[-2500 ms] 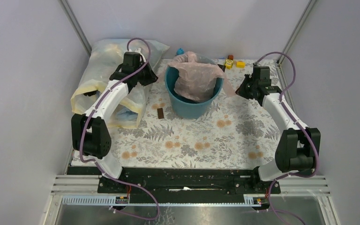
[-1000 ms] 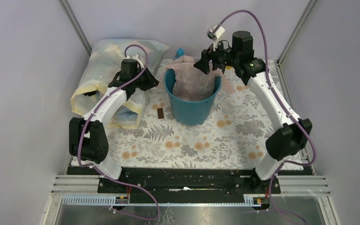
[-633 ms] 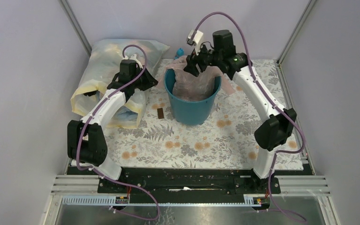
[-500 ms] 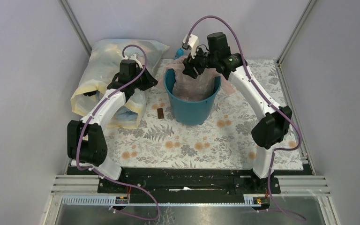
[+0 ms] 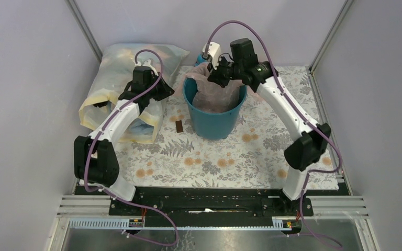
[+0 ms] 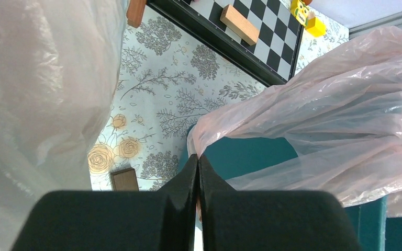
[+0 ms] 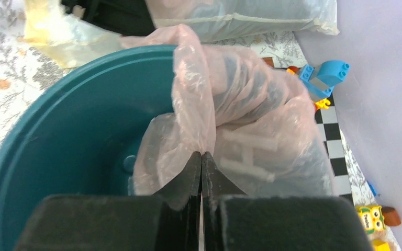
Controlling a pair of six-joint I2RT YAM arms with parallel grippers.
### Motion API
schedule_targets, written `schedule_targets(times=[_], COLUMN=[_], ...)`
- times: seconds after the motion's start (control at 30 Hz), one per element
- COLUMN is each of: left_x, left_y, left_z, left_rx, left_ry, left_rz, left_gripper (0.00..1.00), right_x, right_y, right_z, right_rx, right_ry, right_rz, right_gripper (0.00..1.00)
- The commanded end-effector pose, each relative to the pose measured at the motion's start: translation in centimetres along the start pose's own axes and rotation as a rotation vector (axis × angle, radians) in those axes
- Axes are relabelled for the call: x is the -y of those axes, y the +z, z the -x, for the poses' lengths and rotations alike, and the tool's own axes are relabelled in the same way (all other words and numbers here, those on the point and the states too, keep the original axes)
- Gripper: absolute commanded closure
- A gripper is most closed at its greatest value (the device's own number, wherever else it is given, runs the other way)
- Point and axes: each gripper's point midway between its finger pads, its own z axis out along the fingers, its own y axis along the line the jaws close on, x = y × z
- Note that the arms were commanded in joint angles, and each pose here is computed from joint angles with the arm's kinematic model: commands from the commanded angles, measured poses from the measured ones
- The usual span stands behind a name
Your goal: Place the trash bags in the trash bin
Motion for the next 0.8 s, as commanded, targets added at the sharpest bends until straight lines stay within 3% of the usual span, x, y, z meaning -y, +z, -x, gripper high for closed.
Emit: schedule_targets(times=[0.0, 0.4, 0.57, 0.67, 0.77], left_x=[0.7, 0.0, -0.2, -0.2, -0.2], left_y=[-2.3, -3.4, -3.6, -3.7, -3.9], left_z=[2.4, 0.2, -1.1, -2.1, -2.5], left_rx=[0.106, 0.079, 0.054, 0.04, 0.032], left_ry=[0.04, 0.021, 0.014, 0.005, 0.004], left_rz=[0.007, -0.003, -0.019, -0.037, -0.045], left_gripper=[1.0, 1.0, 1.0, 1.0, 1.0], right_x=[-2.8, -10.2, -11.6, -11.8, -10.9], right_y=[-5.0, -8.0, -8.2, -8.7, -9.5], right_z=[4.3, 2.1, 0.0, -0.6, 0.3], right_rx=[0.125, 0.168, 0.129, 0.125, 0.159], right_ry=[-0.027, 0.11, 0.16, 0.185, 0.203], right_rz=[-0.009, 0.13, 0.138, 0.118, 0.049], right_gripper=[1.0, 0.97, 0.79, 0.5, 0.41])
